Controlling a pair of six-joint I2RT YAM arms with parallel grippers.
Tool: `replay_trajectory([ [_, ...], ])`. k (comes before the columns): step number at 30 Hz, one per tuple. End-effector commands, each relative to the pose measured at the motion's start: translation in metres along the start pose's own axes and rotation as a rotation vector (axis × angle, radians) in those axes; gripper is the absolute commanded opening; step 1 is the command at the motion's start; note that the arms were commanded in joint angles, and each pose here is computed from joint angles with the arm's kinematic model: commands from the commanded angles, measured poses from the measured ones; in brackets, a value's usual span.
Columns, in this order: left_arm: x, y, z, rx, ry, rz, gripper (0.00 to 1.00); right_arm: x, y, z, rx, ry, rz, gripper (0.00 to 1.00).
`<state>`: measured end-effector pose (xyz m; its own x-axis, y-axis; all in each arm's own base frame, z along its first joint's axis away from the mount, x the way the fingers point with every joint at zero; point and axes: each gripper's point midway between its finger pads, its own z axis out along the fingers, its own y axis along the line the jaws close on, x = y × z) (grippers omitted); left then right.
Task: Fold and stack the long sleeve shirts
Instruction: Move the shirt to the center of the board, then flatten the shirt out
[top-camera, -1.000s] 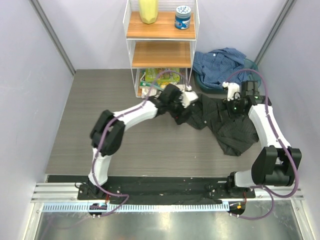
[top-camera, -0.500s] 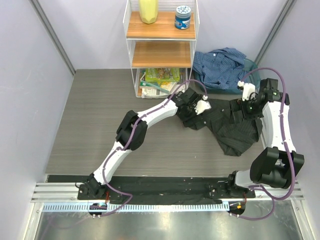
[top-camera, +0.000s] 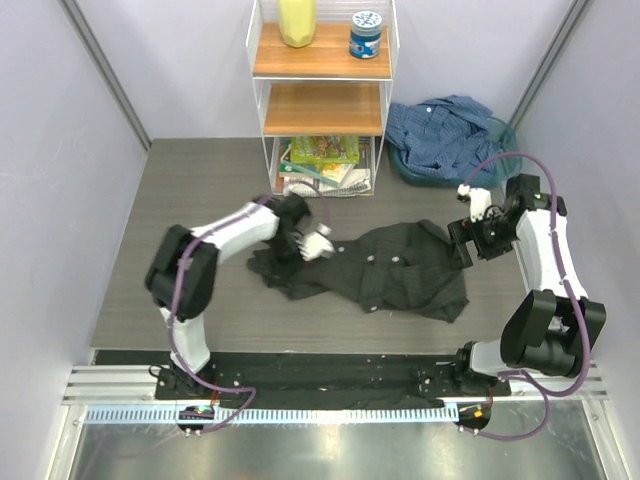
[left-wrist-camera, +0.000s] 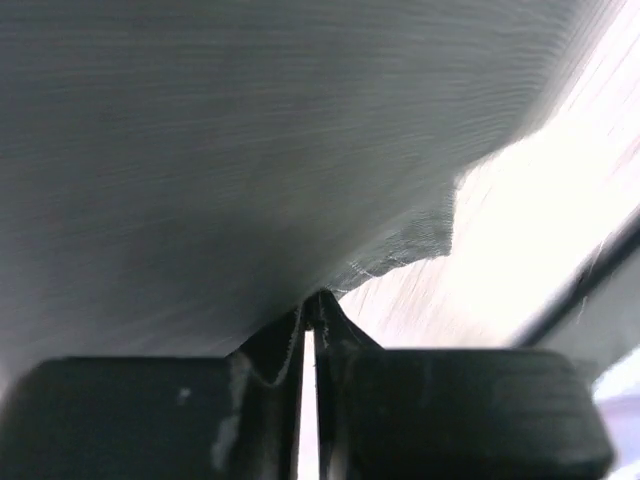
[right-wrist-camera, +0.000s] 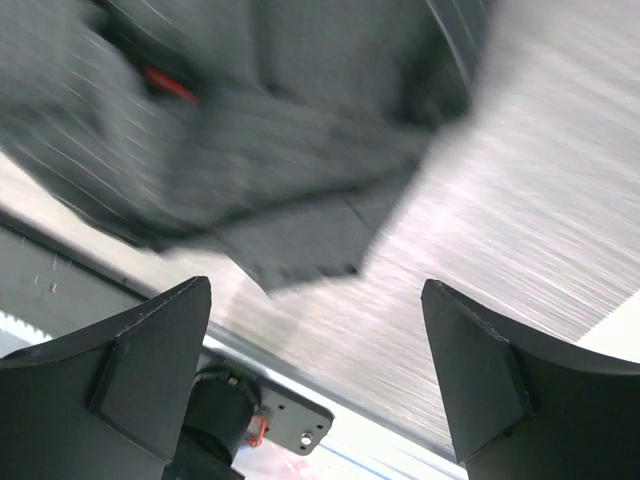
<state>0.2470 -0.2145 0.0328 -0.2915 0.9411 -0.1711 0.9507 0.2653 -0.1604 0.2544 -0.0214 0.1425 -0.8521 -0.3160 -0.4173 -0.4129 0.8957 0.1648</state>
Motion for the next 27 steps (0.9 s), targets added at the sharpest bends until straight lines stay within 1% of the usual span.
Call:
replay_trajectory([
  [1, 0.053, 0.033, -0.061, -0.015, -0.065, -0.045, 0.10, 0.005, 0.035, 0.015, -0.093, 0.006, -0.117, 0.89],
  [2, 0.057, 0.034, -0.067, -0.015, -0.073, -0.058, 0.23, 0.000, 0.043, 0.017, -0.111, -0.005, -0.143, 0.87],
  [4, 0.063, 0.039, -0.083, -0.042, -0.123, -0.073, 0.39, -0.007, 0.066, 0.015, -0.154, -0.036, -0.216, 0.86],
  [5, 0.063, 0.033, -0.088, -0.019, -0.153, -0.076, 0.49, -0.007, 0.074, 0.013, -0.174, -0.048, -0.237, 0.86],
  [7, 0.070, 0.027, -0.104, -0.035, -0.209, -0.084, 0.54, -0.005, 0.092, 0.012, -0.205, -0.064, -0.302, 0.85],
  [8, 0.067, 0.019, -0.108, -0.016, -0.249, -0.084, 0.61, -0.002, 0.101, 0.009, -0.212, -0.070, -0.370, 0.85],
  [9, 0.068, 0.015, -0.112, -0.024, -0.267, -0.082, 0.64, 0.001, 0.105, 0.009, -0.208, -0.068, -0.403, 0.85],
  [10, 0.068, 0.008, -0.120, -0.048, -0.296, -0.069, 0.67, 0.008, 0.116, 0.013, -0.227, -0.053, -0.447, 0.85],
  [11, 0.070, 0.003, -0.119, -0.042, -0.302, -0.074, 0.70, 0.008, 0.122, 0.014, -0.230, -0.061, -0.473, 0.85],
  [13, 0.069, -0.004, -0.124, -0.053, -0.337, -0.071, 0.71, 0.011, 0.134, 0.021, -0.235, -0.051, -0.522, 0.84],
  [15, 0.069, -0.013, -0.123, -0.032, -0.354, -0.091, 0.72, 0.004, 0.143, 0.029, -0.233, -0.084, -0.547, 0.85],
  [16, 0.068, -0.015, -0.124, -0.027, -0.364, -0.098, 0.73, 0.008, 0.145, 0.036, -0.225, -0.065, -0.566, 0.85],
  [17, 0.067, -0.017, -0.125, -0.029, -0.378, -0.101, 0.75, 0.009, 0.156, 0.042, -0.237, -0.054, -0.617, 0.84],
  [19, 0.066, -0.024, -0.123, -0.003, -0.394, -0.128, 0.75, 0.006, 0.166, 0.053, -0.239, -0.053, -0.650, 0.85],
  [20, 0.066, -0.026, -0.122, 0.004, -0.398, -0.137, 0.77, 0.001, 0.176, 0.057, -0.250, -0.070, -0.685, 0.85],
  [21, 0.068, -0.029, -0.120, 0.010, -0.399, -0.154, 0.80, 0.001, 0.181, 0.063, -0.260, -0.058, -0.692, 0.85],
  [23, 0.067, -0.029, -0.119, 0.008, -0.405, -0.170, 0.82, -0.006, 0.192, 0.070, -0.251, -0.064, -0.721, 0.87],
  [24, 0.068, -0.030, -0.118, 0.005, -0.405, -0.179, 0.83, -0.003, 0.205, 0.074, -0.264, -0.054, -0.770, 0.87],
  [25, 0.068, -0.030, -0.118, 0.003, -0.405, -0.198, 0.84, -0.002, 0.212, 0.082, -0.265, -0.032, -0.780, 0.88],
  [26, 0.067, -0.029, -0.119, -0.007, -0.412, -0.200, 0.85, -0.006, 0.219, 0.087, -0.255, -0.048, -0.807, 0.88],
  [27, 0.067, -0.028, -0.120, -0.013, -0.415, -0.209, 0.86, -0.003, 0.231, 0.092, -0.237, -0.040, -0.865, 0.87],
])
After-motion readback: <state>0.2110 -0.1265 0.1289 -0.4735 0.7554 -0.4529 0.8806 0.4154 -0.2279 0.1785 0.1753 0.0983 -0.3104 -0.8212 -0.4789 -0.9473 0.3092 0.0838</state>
